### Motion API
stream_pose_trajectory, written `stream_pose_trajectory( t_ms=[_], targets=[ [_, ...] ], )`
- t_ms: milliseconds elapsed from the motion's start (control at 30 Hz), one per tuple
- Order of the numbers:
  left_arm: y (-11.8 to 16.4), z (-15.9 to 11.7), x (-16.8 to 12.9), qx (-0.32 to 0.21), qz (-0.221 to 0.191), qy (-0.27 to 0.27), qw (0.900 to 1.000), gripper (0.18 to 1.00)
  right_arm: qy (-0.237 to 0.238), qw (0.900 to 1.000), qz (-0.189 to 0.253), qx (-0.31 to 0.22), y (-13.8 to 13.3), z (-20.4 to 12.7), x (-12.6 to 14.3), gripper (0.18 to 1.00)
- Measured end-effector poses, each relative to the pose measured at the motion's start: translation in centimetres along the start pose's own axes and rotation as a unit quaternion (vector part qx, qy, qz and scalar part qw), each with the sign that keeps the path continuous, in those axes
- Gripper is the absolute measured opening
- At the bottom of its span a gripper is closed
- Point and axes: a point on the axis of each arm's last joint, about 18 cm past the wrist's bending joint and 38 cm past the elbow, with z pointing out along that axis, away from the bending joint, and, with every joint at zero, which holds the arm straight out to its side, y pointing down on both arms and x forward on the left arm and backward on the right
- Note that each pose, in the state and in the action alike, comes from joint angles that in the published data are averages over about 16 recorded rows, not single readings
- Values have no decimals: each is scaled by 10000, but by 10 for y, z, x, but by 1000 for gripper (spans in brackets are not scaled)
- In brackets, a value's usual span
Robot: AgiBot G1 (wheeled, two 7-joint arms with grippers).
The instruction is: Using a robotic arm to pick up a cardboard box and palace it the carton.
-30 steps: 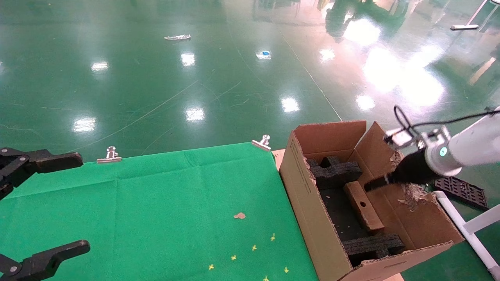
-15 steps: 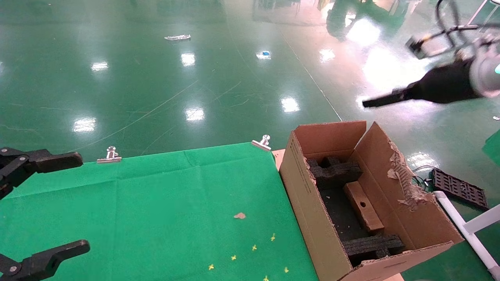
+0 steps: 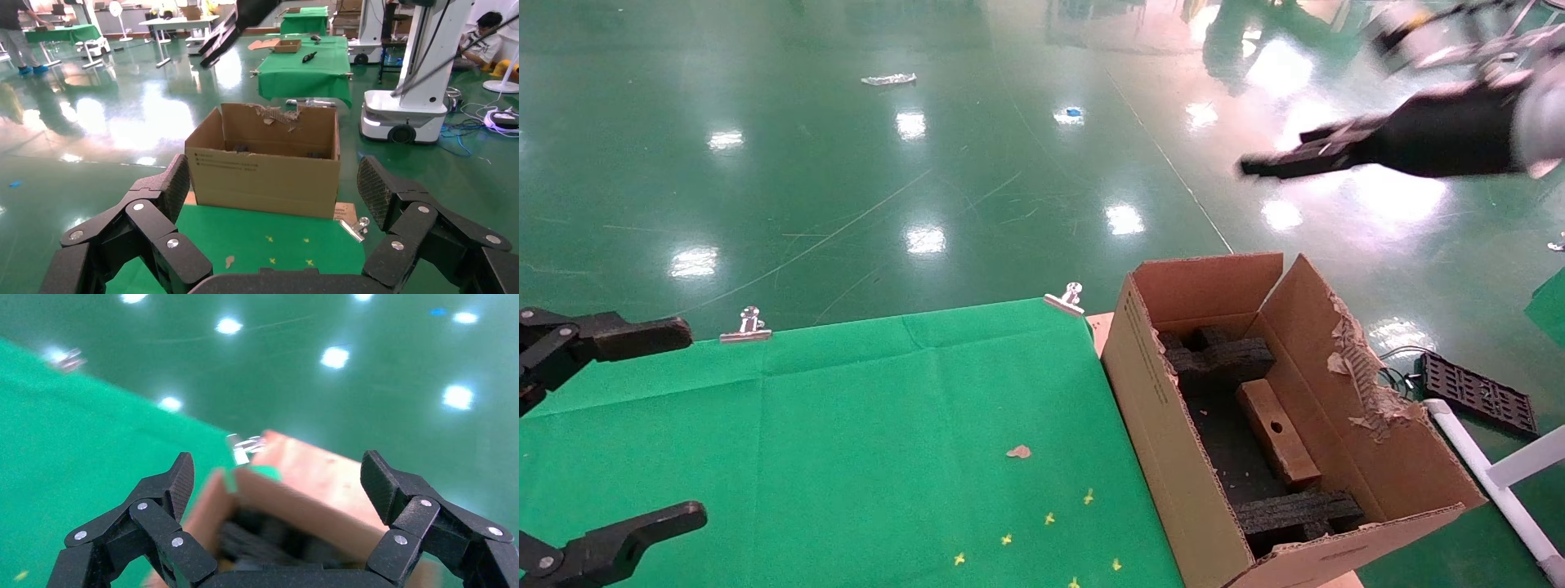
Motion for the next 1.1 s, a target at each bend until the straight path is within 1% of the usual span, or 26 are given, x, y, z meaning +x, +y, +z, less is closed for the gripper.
stream_pose_trajectory(
  t_ms=[233, 500, 800, 1100],
  targets=[
    [0, 0, 0, 0, 0, 0, 10000, 1001, -761, 9965, -263, 233, 2, 26, -38, 1000],
    [0, 0, 0, 0, 0, 0, 10000, 1001, -1587, 9843, -540, 556, 7, 46, -83, 1000],
    [0, 0, 0, 0, 0, 0, 10000, 1001, -2397, 9623, -828, 986, 14, 54, -130, 1000],
    [0, 0, 0, 0, 0, 0, 10000, 1001, -3066, 9340, -1106, 1466, 22, 49, -171, 1000]
  ],
)
